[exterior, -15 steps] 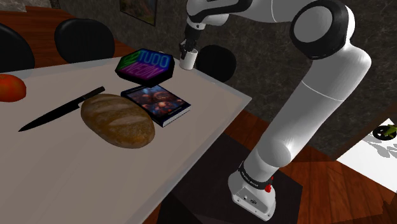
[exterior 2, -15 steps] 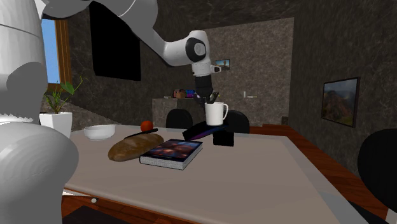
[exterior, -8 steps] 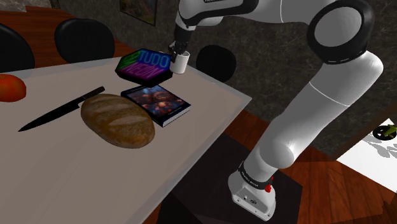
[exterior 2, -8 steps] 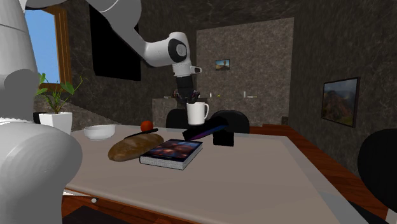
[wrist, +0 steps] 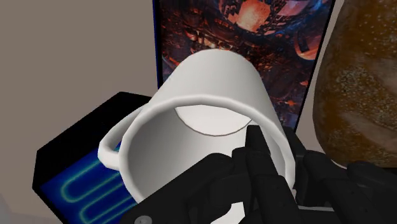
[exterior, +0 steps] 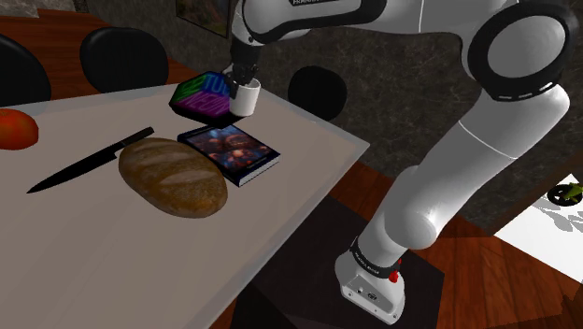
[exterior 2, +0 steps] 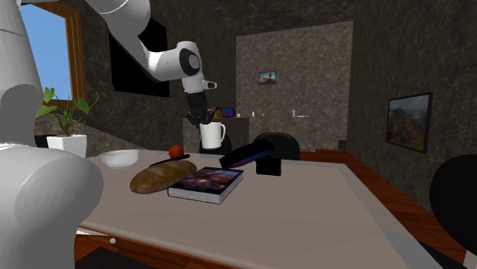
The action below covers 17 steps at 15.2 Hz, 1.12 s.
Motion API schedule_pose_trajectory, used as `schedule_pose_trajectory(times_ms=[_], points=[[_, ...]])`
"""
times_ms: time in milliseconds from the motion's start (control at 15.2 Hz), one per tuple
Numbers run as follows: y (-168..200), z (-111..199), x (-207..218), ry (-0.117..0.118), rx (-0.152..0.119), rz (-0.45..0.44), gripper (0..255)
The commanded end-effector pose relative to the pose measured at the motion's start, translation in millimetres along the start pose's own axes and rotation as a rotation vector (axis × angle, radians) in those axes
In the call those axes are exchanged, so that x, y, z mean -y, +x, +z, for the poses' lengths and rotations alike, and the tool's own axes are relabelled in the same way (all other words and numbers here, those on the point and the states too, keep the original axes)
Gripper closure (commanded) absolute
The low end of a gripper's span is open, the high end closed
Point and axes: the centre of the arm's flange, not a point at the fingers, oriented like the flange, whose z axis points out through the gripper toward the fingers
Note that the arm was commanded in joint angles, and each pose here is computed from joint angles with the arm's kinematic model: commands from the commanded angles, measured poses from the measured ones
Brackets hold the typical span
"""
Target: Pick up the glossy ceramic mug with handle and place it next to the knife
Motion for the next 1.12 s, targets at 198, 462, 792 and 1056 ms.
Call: schedule_pose_trajectory(times_ms=[198,462,792,1056], points=[[-2.8,-4.5,66.5,0.0,-0.001,0.002,255],[-5.2,-8.9,119.1,0.0,-0.001,0.002,255],[-8.2,-14.5,184.8,0.0,-0.001,0.002,255],[-10.6,-18.9,237.3,0.0,-0.001,0.002,255]])
